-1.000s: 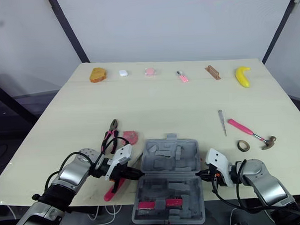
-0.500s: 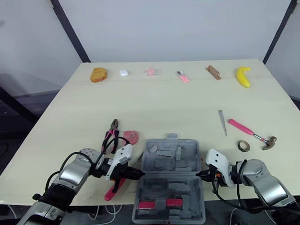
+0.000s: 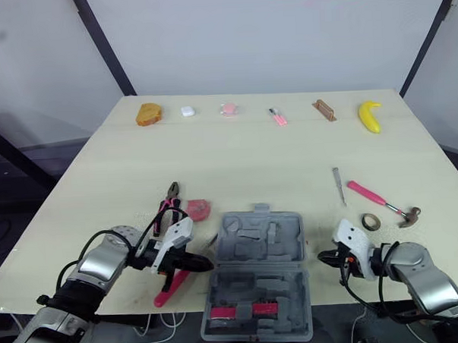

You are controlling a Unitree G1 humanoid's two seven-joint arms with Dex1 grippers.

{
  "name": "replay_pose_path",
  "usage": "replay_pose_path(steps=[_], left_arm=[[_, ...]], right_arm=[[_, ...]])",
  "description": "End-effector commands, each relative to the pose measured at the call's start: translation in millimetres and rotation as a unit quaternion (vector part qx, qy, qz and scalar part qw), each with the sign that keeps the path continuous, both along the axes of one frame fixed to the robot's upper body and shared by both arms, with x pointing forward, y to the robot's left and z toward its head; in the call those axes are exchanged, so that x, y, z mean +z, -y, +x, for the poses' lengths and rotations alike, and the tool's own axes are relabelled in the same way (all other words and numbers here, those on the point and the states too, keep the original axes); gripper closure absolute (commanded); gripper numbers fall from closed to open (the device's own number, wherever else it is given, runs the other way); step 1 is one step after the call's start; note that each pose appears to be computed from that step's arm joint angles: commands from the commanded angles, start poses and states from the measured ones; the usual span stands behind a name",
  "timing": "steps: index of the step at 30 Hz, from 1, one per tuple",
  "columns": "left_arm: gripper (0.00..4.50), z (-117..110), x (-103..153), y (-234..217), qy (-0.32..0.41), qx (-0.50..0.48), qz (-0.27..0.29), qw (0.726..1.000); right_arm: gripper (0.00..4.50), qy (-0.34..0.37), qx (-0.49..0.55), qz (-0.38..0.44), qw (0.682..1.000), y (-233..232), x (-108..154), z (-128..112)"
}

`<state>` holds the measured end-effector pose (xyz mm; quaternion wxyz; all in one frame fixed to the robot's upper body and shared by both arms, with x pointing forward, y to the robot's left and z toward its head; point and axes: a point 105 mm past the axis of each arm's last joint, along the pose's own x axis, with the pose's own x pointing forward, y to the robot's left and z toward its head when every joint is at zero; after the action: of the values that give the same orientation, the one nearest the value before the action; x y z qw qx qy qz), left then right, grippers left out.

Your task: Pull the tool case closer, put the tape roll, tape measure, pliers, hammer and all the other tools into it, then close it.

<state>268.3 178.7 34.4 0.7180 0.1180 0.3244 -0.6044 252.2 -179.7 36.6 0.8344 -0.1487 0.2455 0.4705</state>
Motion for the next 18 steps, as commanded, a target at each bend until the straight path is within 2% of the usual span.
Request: replay_pose_path(steps=[1,5,9,14,18], left_arm=[[4.47,4,28,-9,0.047,0.032,-0.051,0.997],[4.47,0,44,-30,0.09,0.091,-0.077,0.989],[4.47,-12,52,-43,0.112,0.134,-0.101,0.979],[4.47,-37,47,-96,0.148,0.304,-0.123,0.933],[4.47,-49,44,-107,0.157,0.343,-0.124,0.918]], right_arm=[[4.5,0.086,-0.034,0.026,0.995,15,25,8],[4.5,0.139,-0.086,0.06,0.985,32,39,3],[4.5,0.158,-0.132,0.076,0.976,49,41,-6],[4.5,0.162,-0.234,0.097,0.954,91,31,-40],[4.5,0.171,-0.264,0.111,0.943,106,30,-52]])
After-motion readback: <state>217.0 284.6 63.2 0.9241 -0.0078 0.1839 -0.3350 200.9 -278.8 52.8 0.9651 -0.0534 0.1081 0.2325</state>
